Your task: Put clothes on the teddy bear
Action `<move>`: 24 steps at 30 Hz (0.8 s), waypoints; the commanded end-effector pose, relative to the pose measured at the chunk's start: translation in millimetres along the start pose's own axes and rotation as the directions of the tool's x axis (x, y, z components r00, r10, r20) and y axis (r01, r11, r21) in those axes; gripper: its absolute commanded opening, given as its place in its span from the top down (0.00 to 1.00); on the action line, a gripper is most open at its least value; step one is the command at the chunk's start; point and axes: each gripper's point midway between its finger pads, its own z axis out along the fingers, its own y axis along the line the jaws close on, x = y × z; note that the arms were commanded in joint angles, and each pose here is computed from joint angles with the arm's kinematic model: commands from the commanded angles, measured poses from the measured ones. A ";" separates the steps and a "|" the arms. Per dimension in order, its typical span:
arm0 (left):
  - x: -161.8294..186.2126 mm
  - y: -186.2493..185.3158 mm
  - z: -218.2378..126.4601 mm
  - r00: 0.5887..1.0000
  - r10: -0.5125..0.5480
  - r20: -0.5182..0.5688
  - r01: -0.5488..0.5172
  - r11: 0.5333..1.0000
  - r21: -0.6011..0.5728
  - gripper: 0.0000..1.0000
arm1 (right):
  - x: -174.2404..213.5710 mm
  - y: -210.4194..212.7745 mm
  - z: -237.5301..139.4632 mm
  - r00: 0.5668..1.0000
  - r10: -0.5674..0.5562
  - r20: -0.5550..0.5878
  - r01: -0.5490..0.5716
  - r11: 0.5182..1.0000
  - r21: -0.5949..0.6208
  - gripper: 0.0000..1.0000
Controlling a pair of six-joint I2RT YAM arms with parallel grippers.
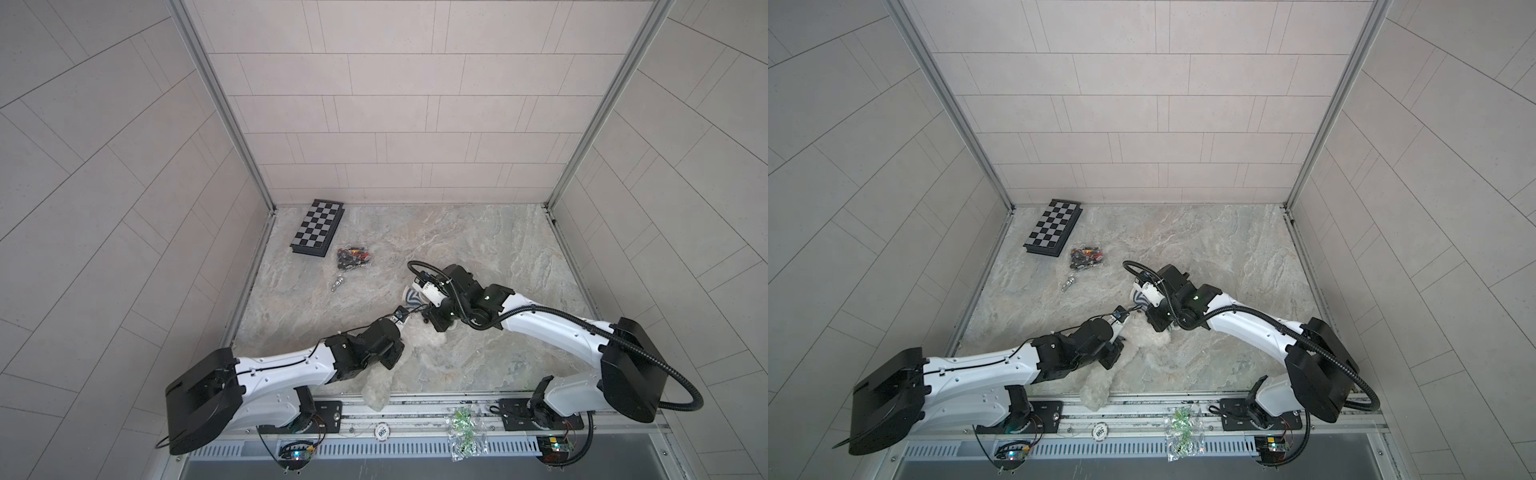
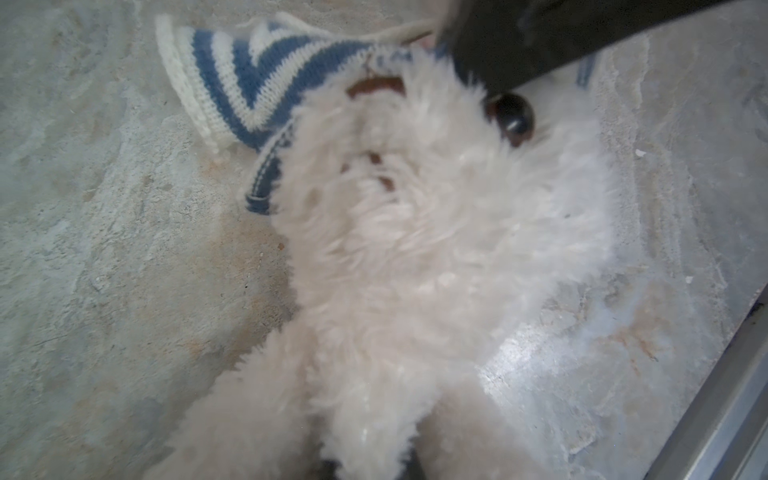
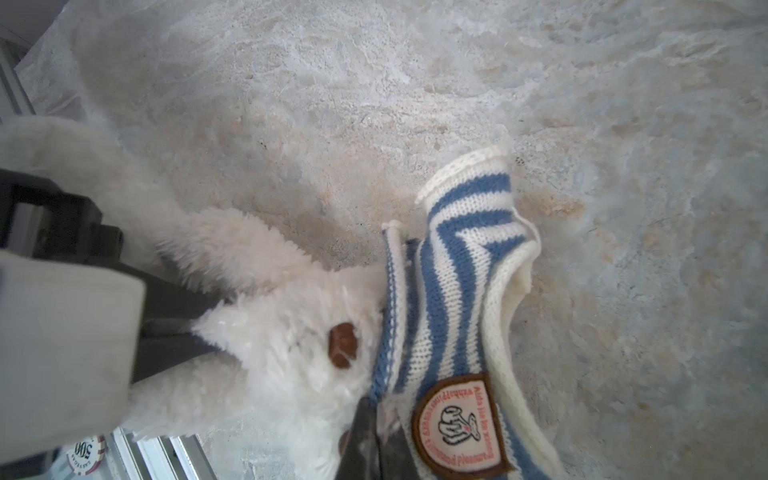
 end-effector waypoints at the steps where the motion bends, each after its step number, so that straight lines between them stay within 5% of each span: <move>1: -1.3 10.0 6.2 0.999 -0.039 0.018 0.040 0.998 -0.050 1.00 | 4.3 13.2 -4.1 1.000 0.015 0.001 -0.014 0.999 -0.046 1.00; 11: -25.3 8.3 -15.4 0.956 0.003 0.294 0.013 0.999 -0.051 1.00 | -14.8 38.2 -23.9 0.998 -0.017 0.057 0.020 0.998 -0.056 0.98; 24: -85.7 11.1 -80.4 0.788 0.135 0.600 -0.033 0.984 -0.177 1.00 | -59.2 69.8 -98.3 0.953 -0.160 0.257 0.162 0.987 0.012 0.90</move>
